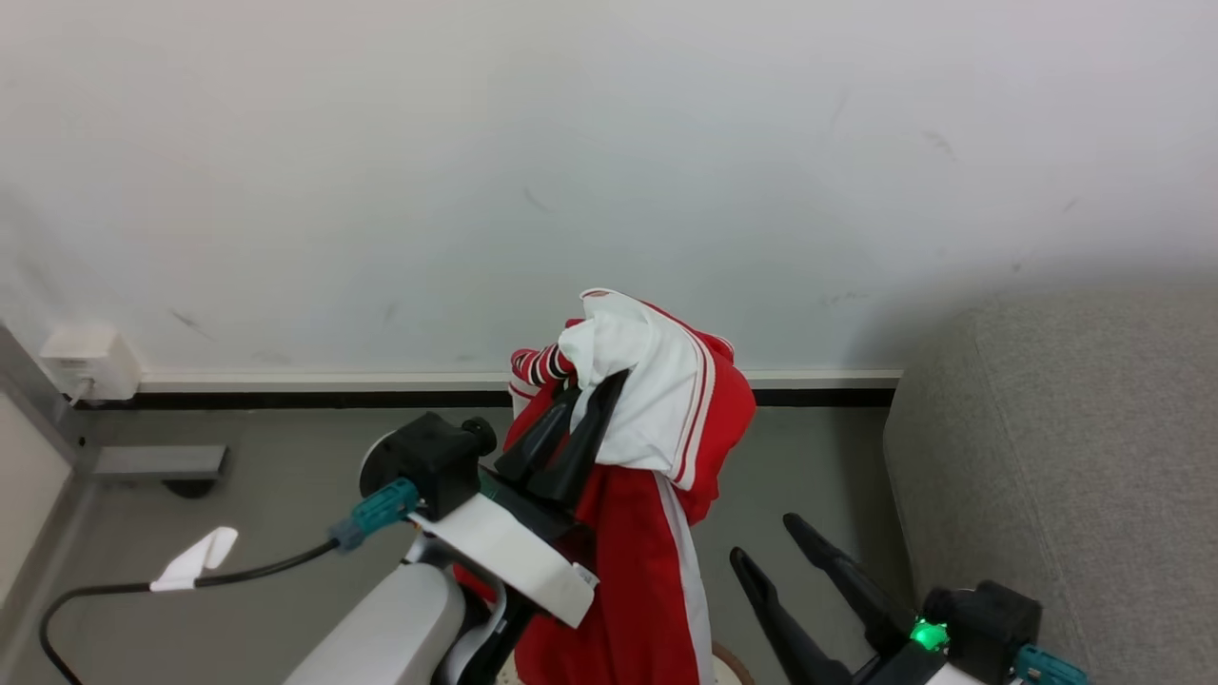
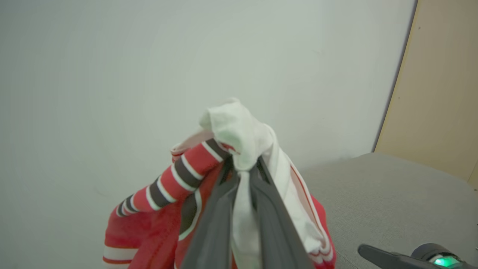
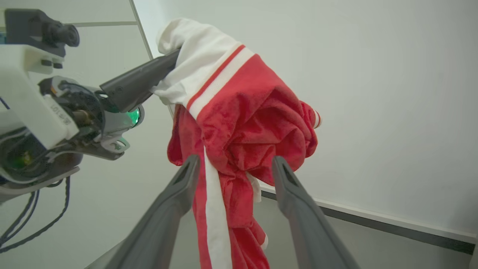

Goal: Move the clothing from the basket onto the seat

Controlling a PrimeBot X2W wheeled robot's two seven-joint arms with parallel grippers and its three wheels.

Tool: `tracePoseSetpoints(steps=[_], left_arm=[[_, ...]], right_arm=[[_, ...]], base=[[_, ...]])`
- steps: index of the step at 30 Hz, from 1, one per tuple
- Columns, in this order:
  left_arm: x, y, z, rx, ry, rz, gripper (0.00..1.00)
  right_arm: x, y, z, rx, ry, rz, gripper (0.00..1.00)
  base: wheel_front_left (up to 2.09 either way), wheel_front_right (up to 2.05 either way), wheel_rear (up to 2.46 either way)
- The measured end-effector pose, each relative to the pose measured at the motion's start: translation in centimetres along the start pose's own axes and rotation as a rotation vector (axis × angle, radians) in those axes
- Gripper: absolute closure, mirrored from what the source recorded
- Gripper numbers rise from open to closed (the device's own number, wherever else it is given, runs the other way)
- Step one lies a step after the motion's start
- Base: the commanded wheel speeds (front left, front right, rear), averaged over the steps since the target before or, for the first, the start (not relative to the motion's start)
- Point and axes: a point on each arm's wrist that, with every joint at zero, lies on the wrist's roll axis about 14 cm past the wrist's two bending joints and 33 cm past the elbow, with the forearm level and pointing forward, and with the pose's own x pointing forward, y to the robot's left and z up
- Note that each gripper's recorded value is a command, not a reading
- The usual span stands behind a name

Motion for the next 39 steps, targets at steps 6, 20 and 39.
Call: tracePoseSetpoints(steps=[6,20,39], left_arm=[[-0.5,-0.5,0.1,-0.004,0.004,-0.004,1.00],[-1.7,-2.5,-0.2,-0.044,0.024,-0.039,1.00],[-3.2,-1.8,-0.7,-0.074,0.056,0.005,1.00]], right_arm=[[1.1,1.9,-2.8,0.008,0.099,0.079,0.00],[4.2,2.5,-6.1,-0.012,0.208,0.118,0.00],[7.3,3.5,-7.5,-0.036,0.253,0.164,1.00]], base=[[0.00,0.00,0.00],[0.00,0.00,0.00],[0.00,0.00,0.00]])
